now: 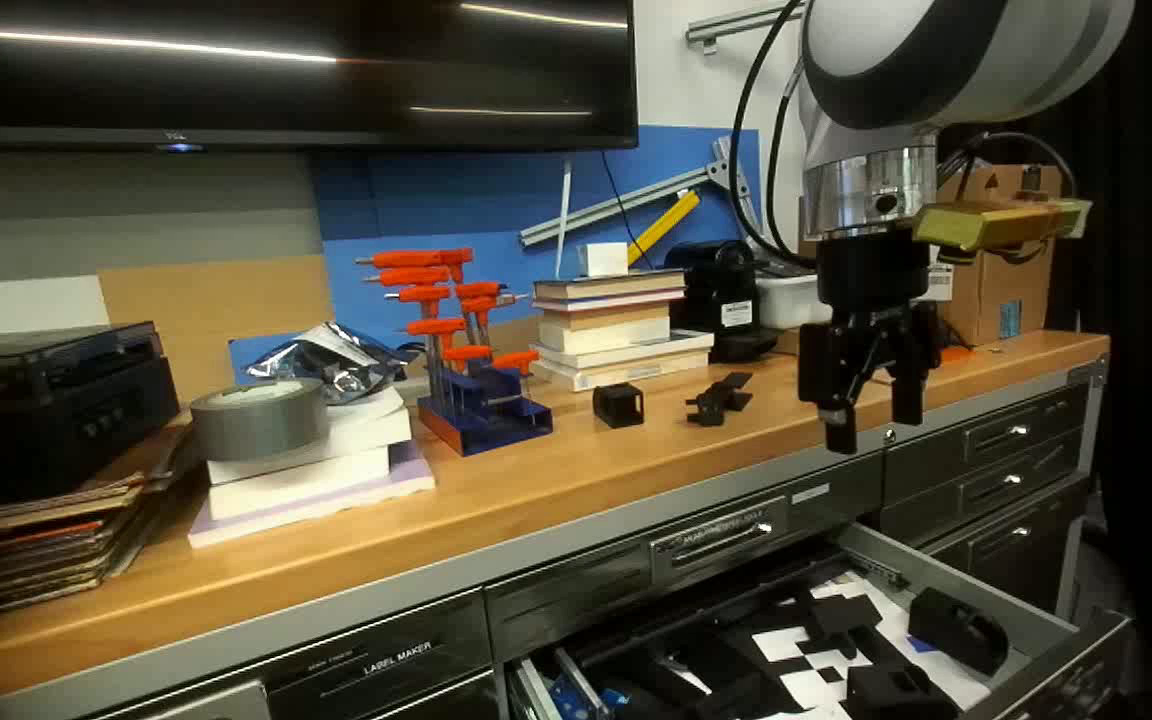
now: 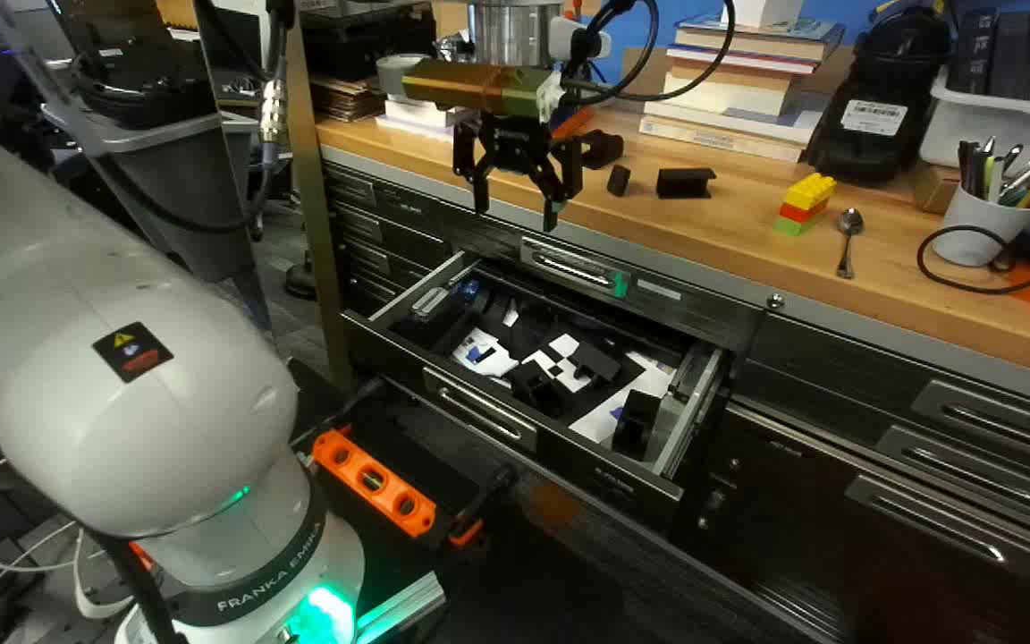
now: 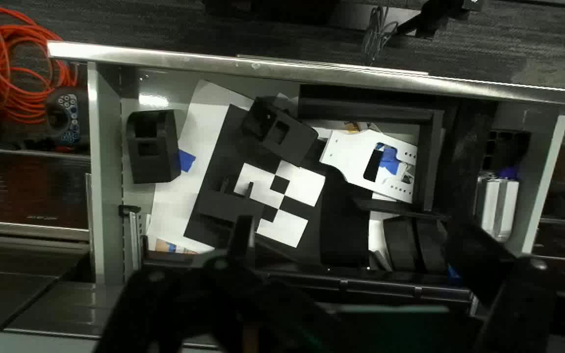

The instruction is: Put the three black objects in the open drawer and close it

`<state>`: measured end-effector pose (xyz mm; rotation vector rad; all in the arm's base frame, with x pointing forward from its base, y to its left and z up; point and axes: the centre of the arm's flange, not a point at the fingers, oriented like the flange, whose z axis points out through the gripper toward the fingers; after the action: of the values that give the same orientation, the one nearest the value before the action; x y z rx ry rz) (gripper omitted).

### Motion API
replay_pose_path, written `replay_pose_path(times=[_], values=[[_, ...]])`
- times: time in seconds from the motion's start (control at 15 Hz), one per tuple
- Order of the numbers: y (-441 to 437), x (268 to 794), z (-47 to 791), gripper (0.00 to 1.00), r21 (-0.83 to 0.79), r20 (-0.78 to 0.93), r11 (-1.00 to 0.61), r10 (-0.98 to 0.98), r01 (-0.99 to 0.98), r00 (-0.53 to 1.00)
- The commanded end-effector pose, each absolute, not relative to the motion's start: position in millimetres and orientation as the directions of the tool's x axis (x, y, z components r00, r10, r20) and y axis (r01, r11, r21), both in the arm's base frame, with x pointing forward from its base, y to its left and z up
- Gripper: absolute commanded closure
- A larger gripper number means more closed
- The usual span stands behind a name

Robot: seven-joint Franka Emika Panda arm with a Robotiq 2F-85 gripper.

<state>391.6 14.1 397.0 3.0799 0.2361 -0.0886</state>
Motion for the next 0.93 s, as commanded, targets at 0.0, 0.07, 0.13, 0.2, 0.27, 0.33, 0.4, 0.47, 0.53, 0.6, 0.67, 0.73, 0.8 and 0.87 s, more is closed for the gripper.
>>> replay_pose_path(times=[0.0, 0.07, 0.13, 0.2, 0.27, 0.33, 0.4, 0.47, 0.53, 0.6, 0.67, 0.73, 0.8, 0.87], values=[[14.2, 392.6, 398.9, 0.0, 0.047, -0.057, -0.987, 0.151, 0.153, 0.987], [14.3, 393.7, 400.9, 0.0, 0.048, -0.052, -0.987, 0.151, 0.153, 0.987], [14.3, 394.3, 402.2, 0.0, 0.048, -0.049, -0.987, 0.151, 0.153, 0.987], [14.3, 394.7, 402.8, 0.0, 0.048, -0.048, -0.987, 0.151, 0.153, 0.987], [14.3, 394.7, 402.9, 0.0, 0.048, -0.048, -0.987, 0.151, 0.153, 0.987], [14.3, 394.7, 402.9, 0.0, 0.048, -0.048, -0.987, 0.151, 0.153, 0.987], [14.3, 394.7, 402.9, 0.0, 0.048, -0.048, -0.987, 0.151, 0.153, 0.987], [13.5, 395.8, 402.0, 0.0, 0.067, -0.034, -0.989, 0.127, 0.129, 0.991], [12.0, 397.1, 401.1, 0.0, 0.083, -0.024, -0.991, 0.107, 0.109, 0.994], [8.5, 400.9, 400.9, 0.0, 0.11, -0.005, -0.991, 0.073, 0.073, 0.997], [4.7, 405.1, 401.0, 0.0, 0.127, 0.021, -0.991, 0.038, 0.035, 0.999], [-2.0, 411.6, 401.1, 0.0, 0.14, 0.057, -0.99, 0.003, -0.005, 0.998], [-9.0, 418.0, 400.5, 0.0, 0.15, 0.089, -0.988, -0.024, -0.037, 0.996], [-16.7, 424.7, 398.6, 0.0, 0.159, 0.114, -0.985, -0.048, -0.066, 0.992]])
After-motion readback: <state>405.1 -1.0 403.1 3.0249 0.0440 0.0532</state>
